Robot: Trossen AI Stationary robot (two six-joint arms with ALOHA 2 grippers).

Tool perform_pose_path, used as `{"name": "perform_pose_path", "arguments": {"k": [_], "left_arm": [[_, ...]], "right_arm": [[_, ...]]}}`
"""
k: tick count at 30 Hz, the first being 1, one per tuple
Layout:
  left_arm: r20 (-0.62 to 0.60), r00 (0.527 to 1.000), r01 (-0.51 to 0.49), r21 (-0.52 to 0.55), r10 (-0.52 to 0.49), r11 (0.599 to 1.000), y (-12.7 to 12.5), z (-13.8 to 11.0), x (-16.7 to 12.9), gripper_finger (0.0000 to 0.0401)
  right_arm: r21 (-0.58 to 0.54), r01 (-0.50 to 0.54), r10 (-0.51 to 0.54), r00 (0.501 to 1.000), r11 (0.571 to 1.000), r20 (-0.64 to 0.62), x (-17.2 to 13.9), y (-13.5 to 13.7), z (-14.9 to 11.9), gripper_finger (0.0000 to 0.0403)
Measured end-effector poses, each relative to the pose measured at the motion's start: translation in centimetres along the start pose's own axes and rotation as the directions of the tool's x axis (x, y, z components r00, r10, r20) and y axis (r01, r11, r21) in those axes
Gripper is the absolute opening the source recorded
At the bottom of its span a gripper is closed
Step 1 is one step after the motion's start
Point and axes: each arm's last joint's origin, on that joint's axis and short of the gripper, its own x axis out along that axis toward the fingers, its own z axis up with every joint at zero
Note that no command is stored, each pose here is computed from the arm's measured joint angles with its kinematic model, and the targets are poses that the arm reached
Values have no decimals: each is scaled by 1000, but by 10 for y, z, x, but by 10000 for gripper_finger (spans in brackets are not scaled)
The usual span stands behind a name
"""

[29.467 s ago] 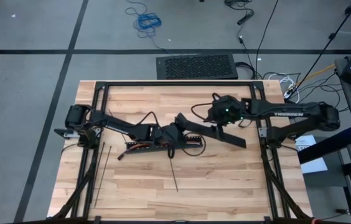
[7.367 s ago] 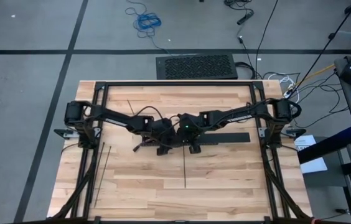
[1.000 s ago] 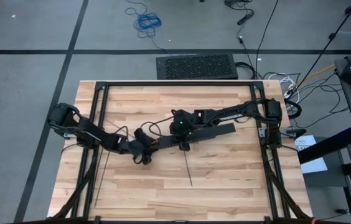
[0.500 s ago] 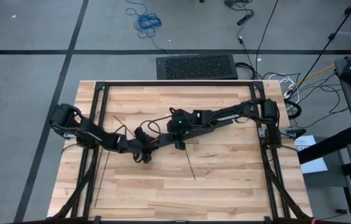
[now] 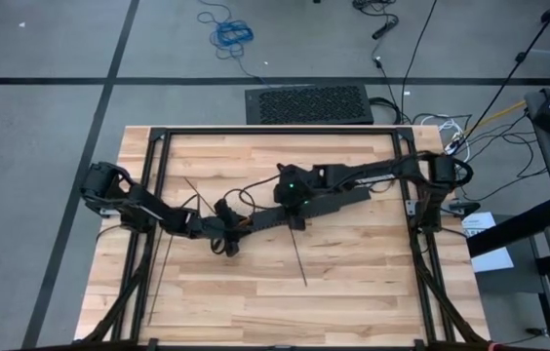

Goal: Ziptie cables
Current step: Insert the cover on the black cable duct

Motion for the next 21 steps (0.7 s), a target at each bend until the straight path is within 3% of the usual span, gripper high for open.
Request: {"name": "perform_pose_path", "arguments": {"k": [6,12,21], "left_arm": [[-7,1000,13,24,-13,1000,3,1,1,243],[-16,999,41,51,-40,998,5,7,5,243],[0,998,70,44,-70,997,5,13,4,243]], "right_arm": [[6,-4,4,999,1000,-49,20,-3,-9,0],[17,-113,112,991,993,75,64,-5,-7,0],[24,-112,111,993,993,41,67,-6,-8,0]]}}
